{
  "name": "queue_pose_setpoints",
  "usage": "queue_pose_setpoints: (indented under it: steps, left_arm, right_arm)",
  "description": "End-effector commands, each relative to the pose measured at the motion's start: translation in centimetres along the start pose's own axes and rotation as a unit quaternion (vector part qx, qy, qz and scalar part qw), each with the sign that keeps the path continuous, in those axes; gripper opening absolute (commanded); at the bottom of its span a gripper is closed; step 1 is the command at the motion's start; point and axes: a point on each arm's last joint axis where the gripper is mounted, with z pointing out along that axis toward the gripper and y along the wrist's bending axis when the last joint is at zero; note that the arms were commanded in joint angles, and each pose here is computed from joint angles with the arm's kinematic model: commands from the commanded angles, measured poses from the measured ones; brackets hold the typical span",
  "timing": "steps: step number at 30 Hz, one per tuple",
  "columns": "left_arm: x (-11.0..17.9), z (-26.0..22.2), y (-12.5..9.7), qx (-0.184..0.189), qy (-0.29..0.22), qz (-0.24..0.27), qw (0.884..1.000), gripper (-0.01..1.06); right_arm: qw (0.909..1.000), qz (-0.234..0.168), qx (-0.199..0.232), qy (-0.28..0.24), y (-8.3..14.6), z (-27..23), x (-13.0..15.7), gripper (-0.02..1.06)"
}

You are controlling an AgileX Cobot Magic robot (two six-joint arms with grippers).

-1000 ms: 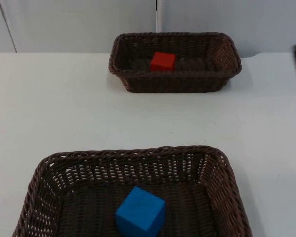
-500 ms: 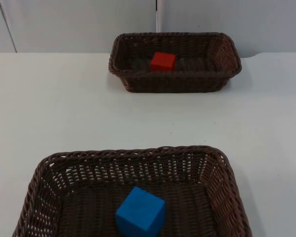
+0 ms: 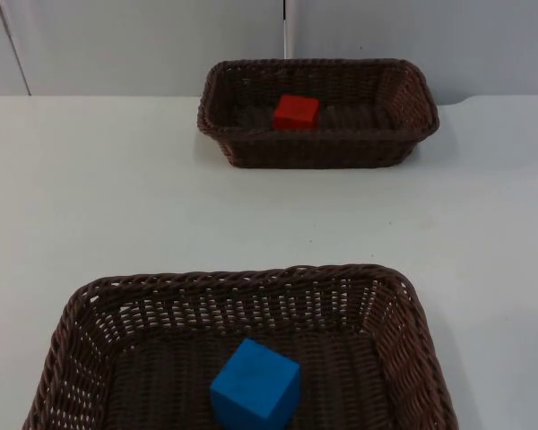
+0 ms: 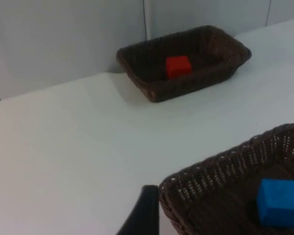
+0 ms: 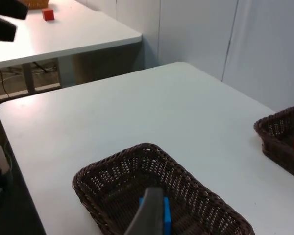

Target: Pick up one cube with the left hand and place it into the upper basket. Pick up one cube with the right hand and place it into the lower basket.

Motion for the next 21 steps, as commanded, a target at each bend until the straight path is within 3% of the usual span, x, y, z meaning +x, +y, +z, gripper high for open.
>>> queue_pose_setpoints:
  steps: [1, 11, 17, 21]
  left_arm:
    - [0.6, -0.4, 0.0, -0.001, 0.006, -0.010, 1.000, 0.85]
    - [2.2, 0.7, 0.0, 0.001, 0.058, -0.022, 0.998, 0.85]
    - [2.3, 1.2, 0.1, -0.003, 0.048, -0.021, 0.999, 0.85]
    - [2.7, 1.6, 0.1, -0.004, 0.057, -0.022, 0.998, 0.85]
  right_arm:
    - [1.0000, 0.006, 0.002, 0.001, -0.1, -0.4, 0.3, 0.76]
    - [0.9999, 0.014, 0.005, -0.002, -0.1, -2.8, 1.6, 0.76]
    - [0.9995, 0.030, 0.007, -0.008, -0.2, -4.3, 2.6, 0.76]
    - [0.9991, 0.032, 0.007, 0.026, -0.2, -4.7, 3.5, 0.76]
